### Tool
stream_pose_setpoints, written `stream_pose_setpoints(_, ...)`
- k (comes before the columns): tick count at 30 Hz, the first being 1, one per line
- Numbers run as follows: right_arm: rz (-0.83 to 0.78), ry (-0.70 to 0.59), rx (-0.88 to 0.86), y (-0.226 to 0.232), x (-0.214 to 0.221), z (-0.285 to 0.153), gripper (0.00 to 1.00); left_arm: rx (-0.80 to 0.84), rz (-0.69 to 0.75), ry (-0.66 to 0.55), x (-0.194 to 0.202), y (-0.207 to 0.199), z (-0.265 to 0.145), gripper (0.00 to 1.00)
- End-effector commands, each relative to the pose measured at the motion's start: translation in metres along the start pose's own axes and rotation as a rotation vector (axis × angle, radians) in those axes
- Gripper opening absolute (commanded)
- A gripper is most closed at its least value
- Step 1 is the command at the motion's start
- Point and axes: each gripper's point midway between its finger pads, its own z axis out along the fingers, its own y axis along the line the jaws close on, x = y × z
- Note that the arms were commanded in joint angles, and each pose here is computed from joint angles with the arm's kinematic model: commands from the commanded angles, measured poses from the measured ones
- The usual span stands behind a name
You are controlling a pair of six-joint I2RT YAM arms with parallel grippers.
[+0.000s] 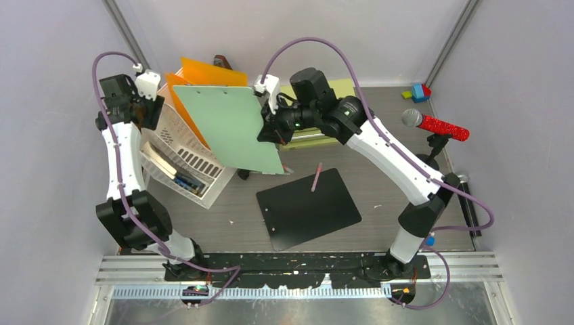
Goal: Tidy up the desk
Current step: Move the storage box to the center of the board.
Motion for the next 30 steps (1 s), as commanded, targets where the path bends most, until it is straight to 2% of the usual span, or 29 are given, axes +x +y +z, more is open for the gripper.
stream_pose_setpoints(1,-0.061,-0.115,-0.059,0.002,-0.037,0.017,0.0,0.244,-0.072,0.124,0.038,-0.065,-0.021,0.6)
stream_pose_setpoints(13,-0.004,-0.18,-0.095,-0.008,-0.059,0.07,0.0,0.261,-0.131,0.152,0.05,-0.081,-0.057,0.61)
stream_pose_setpoints(20,-0.004,-0.157,-0.045,-0.015,-0.044,0.1,0.0,0.177,-0.126,0.165,0.042,-0.059,-0.063,0.8)
stream_pose_setpoints(30,0.027,-0.11,-0.035,-0.019,-0.019,0.119,0.01,0.037,-0.059,0.108,-0.001,-0.011,-0.099,0.86)
